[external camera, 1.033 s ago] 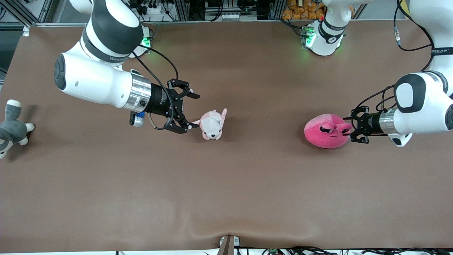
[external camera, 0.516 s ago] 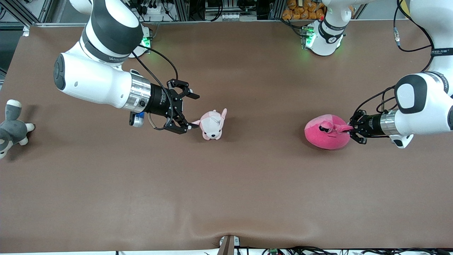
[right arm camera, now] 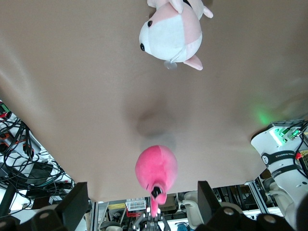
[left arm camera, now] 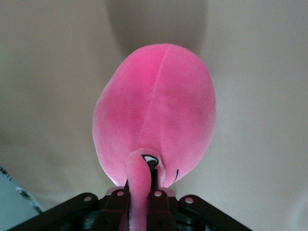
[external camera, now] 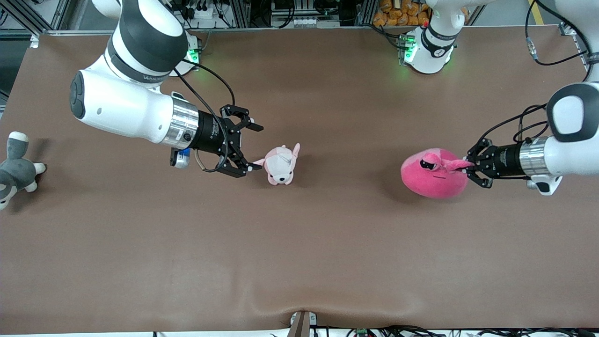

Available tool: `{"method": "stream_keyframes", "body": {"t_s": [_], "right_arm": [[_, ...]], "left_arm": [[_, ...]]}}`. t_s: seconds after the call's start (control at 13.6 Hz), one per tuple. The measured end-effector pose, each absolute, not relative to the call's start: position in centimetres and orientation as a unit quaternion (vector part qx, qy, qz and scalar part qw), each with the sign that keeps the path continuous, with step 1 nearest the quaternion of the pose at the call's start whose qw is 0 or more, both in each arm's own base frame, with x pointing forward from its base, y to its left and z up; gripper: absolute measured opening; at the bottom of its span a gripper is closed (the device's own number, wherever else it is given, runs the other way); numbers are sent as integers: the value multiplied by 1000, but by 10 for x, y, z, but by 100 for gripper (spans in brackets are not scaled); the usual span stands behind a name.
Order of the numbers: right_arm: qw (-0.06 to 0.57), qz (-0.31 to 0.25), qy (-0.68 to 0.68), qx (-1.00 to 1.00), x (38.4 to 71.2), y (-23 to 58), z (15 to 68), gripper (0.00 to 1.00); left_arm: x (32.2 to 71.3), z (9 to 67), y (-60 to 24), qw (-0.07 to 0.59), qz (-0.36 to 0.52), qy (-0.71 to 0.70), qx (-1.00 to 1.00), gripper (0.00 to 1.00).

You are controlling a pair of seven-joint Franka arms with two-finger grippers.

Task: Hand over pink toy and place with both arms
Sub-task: 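Grasp the pink plush tail with the left gripper and lift it, then carry the pink plush toward the right gripper and grasp its tail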

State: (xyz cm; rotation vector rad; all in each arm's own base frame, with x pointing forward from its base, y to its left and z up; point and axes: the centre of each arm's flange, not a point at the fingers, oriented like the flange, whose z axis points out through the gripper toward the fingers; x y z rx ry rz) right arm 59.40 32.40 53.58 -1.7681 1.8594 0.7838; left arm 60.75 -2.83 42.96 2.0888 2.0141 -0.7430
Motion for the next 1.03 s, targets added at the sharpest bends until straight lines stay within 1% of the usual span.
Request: {"method": "stream_keyframes", "body": {"t_s": [0.22,0.37,0.74,1.03], "right_arm": [[227,284,676,-640,595,323,536,100],[227,284,676,-640,595,323,536,100],[224,288,680,-636,593,327,537,100],[210,298,680,-636,580,351,531,100]], "left_arm": [[609,484,-87,65,-236,673,699,11],[603,507,-127,51,-223,670,706,11],[578,541,-222,39,-226,684,693,11],[551,567,-296,38,-220,707,671,11]]}}
